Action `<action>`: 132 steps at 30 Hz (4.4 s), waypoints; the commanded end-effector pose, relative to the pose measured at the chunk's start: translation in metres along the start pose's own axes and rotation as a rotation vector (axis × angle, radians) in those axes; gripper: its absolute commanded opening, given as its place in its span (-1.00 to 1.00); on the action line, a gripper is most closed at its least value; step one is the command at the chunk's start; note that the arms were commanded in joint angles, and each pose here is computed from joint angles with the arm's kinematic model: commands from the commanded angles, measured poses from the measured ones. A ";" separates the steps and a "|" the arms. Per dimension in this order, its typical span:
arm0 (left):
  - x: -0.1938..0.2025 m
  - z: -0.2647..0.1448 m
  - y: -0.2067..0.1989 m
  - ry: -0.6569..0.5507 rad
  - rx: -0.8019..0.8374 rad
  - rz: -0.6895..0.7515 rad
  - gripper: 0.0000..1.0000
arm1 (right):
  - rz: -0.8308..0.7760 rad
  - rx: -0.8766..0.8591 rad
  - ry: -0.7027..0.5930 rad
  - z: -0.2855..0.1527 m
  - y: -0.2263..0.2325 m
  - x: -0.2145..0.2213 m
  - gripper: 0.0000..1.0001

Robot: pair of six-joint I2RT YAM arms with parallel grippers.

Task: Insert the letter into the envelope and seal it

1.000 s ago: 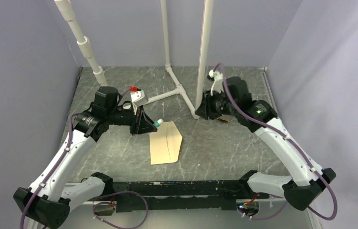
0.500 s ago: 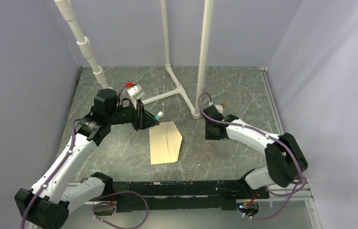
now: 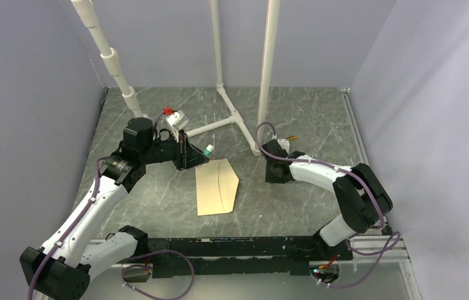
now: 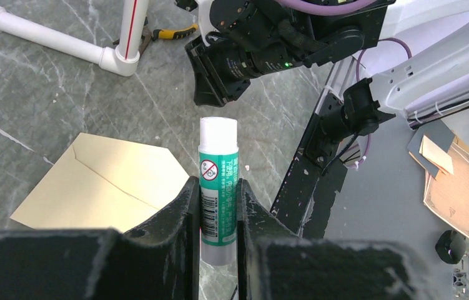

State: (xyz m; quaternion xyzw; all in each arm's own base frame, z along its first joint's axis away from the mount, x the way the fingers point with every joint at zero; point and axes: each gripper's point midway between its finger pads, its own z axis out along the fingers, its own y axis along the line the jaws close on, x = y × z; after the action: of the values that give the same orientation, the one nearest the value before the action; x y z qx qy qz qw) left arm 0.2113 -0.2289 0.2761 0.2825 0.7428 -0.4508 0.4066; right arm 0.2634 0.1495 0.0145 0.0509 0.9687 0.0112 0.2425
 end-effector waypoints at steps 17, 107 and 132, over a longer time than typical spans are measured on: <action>-0.043 -0.010 -0.003 -0.155 -0.077 -0.013 -0.95 | 0.050 -0.246 -0.199 -0.091 0.031 -0.060 0.25; -0.139 -0.059 -0.113 -0.495 0.302 0.061 -0.95 | 0.121 -1.920 -0.653 -0.464 0.188 -0.104 -1.00; -0.157 -0.056 -0.092 -0.535 0.191 -0.198 -0.95 | -0.526 -1.132 -1.357 -0.409 0.213 -0.117 0.22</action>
State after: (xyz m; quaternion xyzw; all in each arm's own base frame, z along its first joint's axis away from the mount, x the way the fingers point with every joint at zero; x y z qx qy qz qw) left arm 0.2080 -0.2323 0.4428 0.1095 0.6107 -0.6094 0.4937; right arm 0.1840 0.3604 0.4071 -0.3188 0.4860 0.4443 0.6818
